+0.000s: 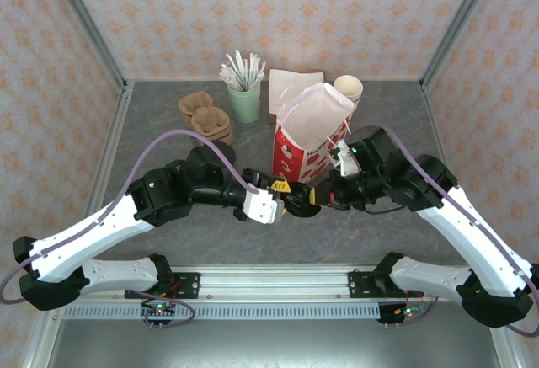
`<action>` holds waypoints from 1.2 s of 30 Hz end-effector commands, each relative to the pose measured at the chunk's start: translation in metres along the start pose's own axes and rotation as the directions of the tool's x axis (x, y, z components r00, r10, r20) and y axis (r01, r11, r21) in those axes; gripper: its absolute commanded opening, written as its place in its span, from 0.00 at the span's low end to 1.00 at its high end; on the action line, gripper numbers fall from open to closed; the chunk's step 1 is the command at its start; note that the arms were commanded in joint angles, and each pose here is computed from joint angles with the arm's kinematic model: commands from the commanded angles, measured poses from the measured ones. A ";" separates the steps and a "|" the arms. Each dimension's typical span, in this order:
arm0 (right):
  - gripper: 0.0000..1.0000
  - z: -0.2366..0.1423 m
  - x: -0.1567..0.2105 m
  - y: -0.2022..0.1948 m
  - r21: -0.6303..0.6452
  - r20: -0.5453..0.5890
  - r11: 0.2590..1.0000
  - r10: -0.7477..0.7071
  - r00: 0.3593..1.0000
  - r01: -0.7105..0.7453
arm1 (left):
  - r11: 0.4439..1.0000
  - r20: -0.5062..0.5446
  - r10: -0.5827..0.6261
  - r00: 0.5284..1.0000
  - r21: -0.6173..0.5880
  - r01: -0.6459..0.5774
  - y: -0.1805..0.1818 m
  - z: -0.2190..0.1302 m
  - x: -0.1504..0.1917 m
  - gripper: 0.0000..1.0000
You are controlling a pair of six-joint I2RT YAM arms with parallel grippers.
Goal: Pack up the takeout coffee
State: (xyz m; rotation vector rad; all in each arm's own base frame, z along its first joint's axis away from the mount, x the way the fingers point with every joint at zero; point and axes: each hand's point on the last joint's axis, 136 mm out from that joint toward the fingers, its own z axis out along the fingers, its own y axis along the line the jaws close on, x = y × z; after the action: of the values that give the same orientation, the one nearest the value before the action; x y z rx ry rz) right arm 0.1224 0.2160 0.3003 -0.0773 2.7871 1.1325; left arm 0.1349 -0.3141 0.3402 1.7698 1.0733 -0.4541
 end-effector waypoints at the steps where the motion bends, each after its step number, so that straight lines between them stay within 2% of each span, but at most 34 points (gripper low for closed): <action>1: 0.00 0.002 0.000 0.006 -0.033 -0.010 0.999 -0.022 1.000 0.022 | 1.000 -0.034 0.021 0.999 0.008 -0.021 0.001 0.001 0.002 0.33; 3: 0.00 0.002 0.000 0.005 -0.026 -0.008 0.999 -0.021 1.000 0.021 | 1.000 -0.038 0.018 0.999 0.012 -0.018 0.001 0.001 0.003 0.27; 8: 0.00 0.000 -0.002 0.007 -0.033 0.006 0.999 -0.026 1.000 0.026 | 1.000 -0.037 0.002 0.999 0.018 -0.002 -0.002 0.001 0.003 0.25; 10: 0.08 -0.003 -0.007 0.004 -0.013 0.040 0.999 -0.035 0.999 0.036 | 1.000 -0.046 -0.023 0.999 0.008 0.023 0.000 0.002 0.005 0.25; 13: 0.13 -0.007 -0.013 0.002 -0.001 0.089 0.999 -0.045 0.995 0.045 | 0.995 -0.042 -0.098 0.994 -0.006 0.098 0.002 0.005 0.006 0.22; 15: 0.18 -0.011 -0.018 0.003 0.001 0.128 0.999 -0.050 0.990 0.050 | 0.989 -0.027 -0.146 0.989 0.001 0.146 0.002 0.008 0.004 0.16; 17: 0.29 -0.015 -0.024 0.002 0.011 0.175 0.998 -0.056 0.983 0.055 | 0.983 0.000 -0.183 0.983 -0.005 0.183 0.002 0.009 0.002 0.13; 19: 0.35 -0.020 -0.029 0.001 0.018 0.216 0.998 -0.057 0.975 0.055 | 0.977 0.030 -0.214 0.976 -0.013 0.214 0.002 0.010 0.001 0.13; 22: 0.46 -0.025 -0.035 -0.002 0.042 0.261 0.997 -0.067 0.963 0.058 | 0.958 0.051 -0.282 0.958 -0.036 0.284 0.007 0.008 0.005 0.11; 25: 0.50 -0.035 -0.043 -0.011 0.082 0.338 0.995 -0.076 0.938 0.051 | 0.921 0.063 -0.383 0.922 -0.054 0.386 0.014 0.005 0.014 0.11; 28: 0.53 -0.048 -0.049 -0.016 0.082 0.435 0.995 -0.088 0.896 0.058 | 0.846 0.072 -0.524 0.849 -0.070 0.529 0.020 0.000 0.026 0.11; 31: 0.52 -0.050 -0.054 -0.013 0.005 0.512 0.996 -0.081 0.855 0.092 | 0.720 0.048 -0.685 0.727 -0.110 0.685 0.025 -0.005 0.048 0.10; 34: 0.52 -0.038 -0.055 -0.014 -0.029 0.512 0.995 -0.066 0.856 0.094 | 0.577 0.032 -0.810 0.585 -0.135 0.806 0.023 -0.011 0.070 0.10; 36: 0.50 -0.019 -0.056 -0.017 -0.051 0.476 0.996 -0.040 0.878 0.073 | 0.449 0.044 -0.887 0.459 -0.140 0.882 0.021 -0.016 0.085 0.11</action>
State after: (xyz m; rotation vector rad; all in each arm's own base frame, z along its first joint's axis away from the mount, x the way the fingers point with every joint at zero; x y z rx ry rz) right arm 0.1611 0.1740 0.3124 0.0720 2.3406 1.0047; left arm 0.1987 -0.2758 0.3092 1.1325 1.8091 -0.7909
